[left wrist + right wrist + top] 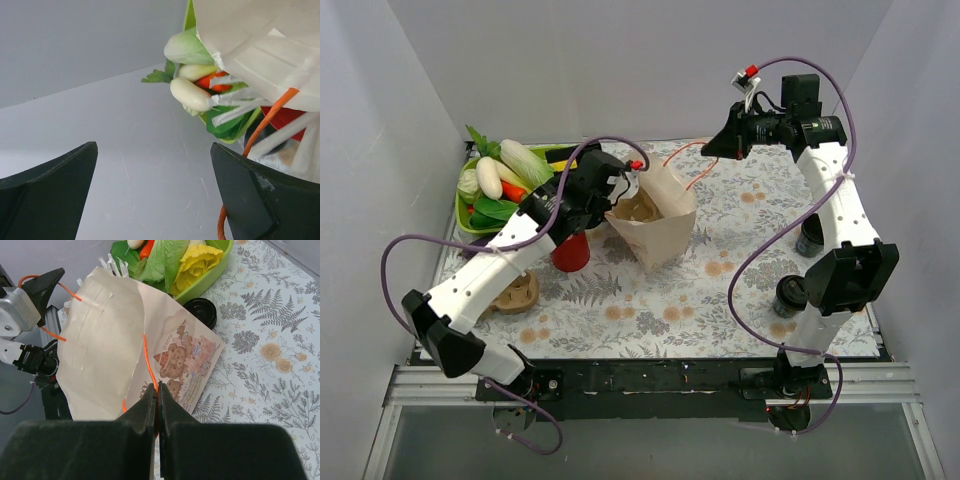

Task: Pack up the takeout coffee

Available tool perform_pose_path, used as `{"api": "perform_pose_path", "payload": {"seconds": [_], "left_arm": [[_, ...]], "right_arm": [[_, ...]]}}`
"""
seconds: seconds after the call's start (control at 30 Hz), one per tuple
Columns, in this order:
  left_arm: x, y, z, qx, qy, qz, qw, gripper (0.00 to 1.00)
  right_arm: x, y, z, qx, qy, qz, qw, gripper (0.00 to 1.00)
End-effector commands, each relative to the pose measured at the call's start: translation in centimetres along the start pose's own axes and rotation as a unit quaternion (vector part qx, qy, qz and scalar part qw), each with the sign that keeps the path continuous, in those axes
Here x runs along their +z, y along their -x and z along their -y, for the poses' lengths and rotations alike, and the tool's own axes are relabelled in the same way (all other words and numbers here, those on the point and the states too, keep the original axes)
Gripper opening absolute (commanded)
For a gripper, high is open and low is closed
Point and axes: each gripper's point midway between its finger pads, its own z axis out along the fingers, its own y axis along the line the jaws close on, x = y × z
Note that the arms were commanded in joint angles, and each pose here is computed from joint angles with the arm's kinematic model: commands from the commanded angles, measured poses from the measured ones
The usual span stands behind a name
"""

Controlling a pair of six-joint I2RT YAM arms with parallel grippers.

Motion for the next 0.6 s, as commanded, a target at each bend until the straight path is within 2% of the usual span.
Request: {"api": "perform_pose_path", "payload": {"seconds": [0.0, 0.07, 0.1, 0.13, 0.2, 0.27, 0.3, 0.37, 0.4, 0.47, 0.53, 0.57], "left_arm": [[-0.3, 2.0, -3.3, -0.037, 0.019, 0.022, 0.999, 0.98], [0.3, 3.1, -1.7, -0.053, -0.024, 0.024, 0.998, 0.98], [-0.1, 4.4, -2.1, -0.082, -0.041, 0.055, 0.994, 0.98], [-0.2, 5.1, -1.5, -0.129, -0.061, 0.064, 0.988, 0.98], [-0.4, 6.4, -0.5, -0.149, -0.096, 0.085, 0.98, 0.98], [-0.4, 7.2, 0.7, -0.176, -0.118, 0.105, 0.972, 0.98], [-0.3, 7.2, 1.2, -0.17, -0.123, 0.102, 0.972, 0.98], [-0.3, 6.8, 1.5, -0.171, -0.128, 0.09, 0.973, 0.98], [-0.1, 7.1, 1.6, -0.176, -0.13, 0.086, 0.972, 0.98], [-0.9, 8.2, 0.6, -0.214, -0.138, 0.109, 0.961, 0.98], [-1.3, 9.3, 0.2, -0.26, -0.147, 0.127, 0.946, 0.98], [-1.8, 10.6, 0.1, -0.278, -0.161, 0.159, 0.933, 0.98]], "right_arm": [[-1.8, 1.7, -3.1, -0.009, 0.012, 0.031, 0.999, 0.01], [-2.1, 0.7, -3.2, -0.01, -0.002, 0.024, 1.0, 0.07], [-2.2, 0.4, -3.0, -0.016, -0.012, 0.02, 1.0, 0.18], [-2.5, 0.0, -3.1, -0.019, -0.022, 0.016, 0.999, 0.23], [-2.7, -0.4, -2.7, -0.038, -0.035, 0.01, 0.999, 0.35], [-3.1, -0.2, -3.0, -0.049, -0.045, 0.011, 0.998, 0.42], [-3.4, 0.2, -3.2, -0.056, -0.049, 0.014, 0.997, 0.54], [-4.1, 1.3, -3.7, -0.086, -0.065, 0.027, 0.994, 0.65], [-4.3, 1.8, -3.9, -0.1, -0.071, 0.033, 0.992, 0.75], [-5.0, 3.1, -5.1, -0.15, -0.084, 0.059, 0.983, 0.86], [-5.0, 2.9, -6.9, -0.189, -0.086, 0.071, 0.976, 0.91], [-4.7, 3.0, -7.2, -0.209, -0.088, 0.079, 0.971, 0.91]]}}
